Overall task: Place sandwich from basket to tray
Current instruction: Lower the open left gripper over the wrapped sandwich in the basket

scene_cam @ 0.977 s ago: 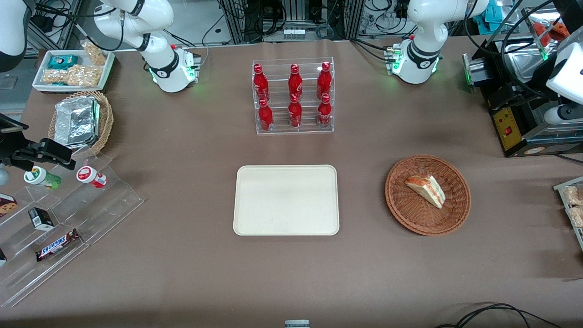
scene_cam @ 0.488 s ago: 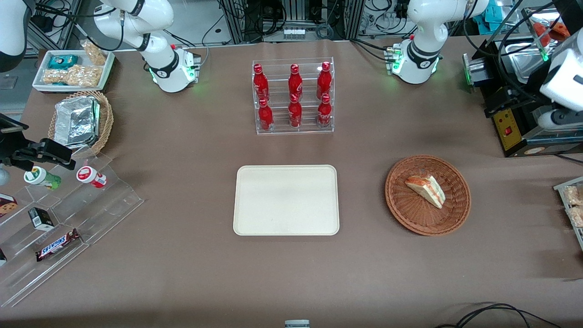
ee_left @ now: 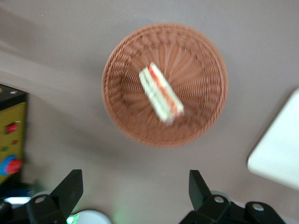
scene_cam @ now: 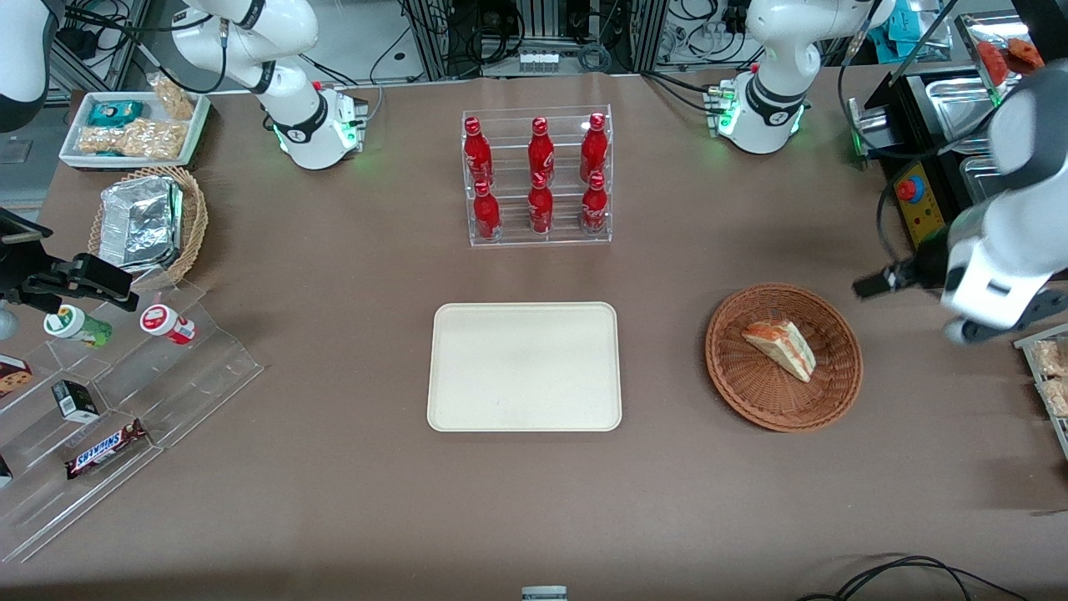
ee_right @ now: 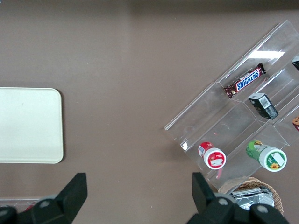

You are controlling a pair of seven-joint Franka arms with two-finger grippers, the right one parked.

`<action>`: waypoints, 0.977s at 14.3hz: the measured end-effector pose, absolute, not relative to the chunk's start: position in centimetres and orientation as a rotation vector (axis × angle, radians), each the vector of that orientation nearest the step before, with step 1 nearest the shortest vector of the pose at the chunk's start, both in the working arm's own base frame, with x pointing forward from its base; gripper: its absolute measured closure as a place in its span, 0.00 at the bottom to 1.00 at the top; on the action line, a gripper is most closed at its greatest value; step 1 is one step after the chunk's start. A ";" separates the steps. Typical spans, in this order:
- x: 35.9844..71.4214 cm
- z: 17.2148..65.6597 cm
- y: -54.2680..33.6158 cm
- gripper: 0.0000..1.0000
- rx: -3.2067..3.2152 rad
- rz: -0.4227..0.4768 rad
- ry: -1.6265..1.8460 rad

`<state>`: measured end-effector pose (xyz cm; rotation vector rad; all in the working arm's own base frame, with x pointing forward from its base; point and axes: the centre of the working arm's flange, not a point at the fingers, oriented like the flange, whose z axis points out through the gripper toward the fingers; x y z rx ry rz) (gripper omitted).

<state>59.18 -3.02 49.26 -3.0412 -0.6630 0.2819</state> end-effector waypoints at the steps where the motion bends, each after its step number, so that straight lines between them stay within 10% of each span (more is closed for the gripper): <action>1: 59.5 47.0 -3.1 0.00 -3.024 0.247 -0.761; 6: 59.0 36.9 -3.8 0.00 -2.897 0.128 -1.228; 14: 59.0 30.4 -5.7 0.00 -2.787 0.225 -1.403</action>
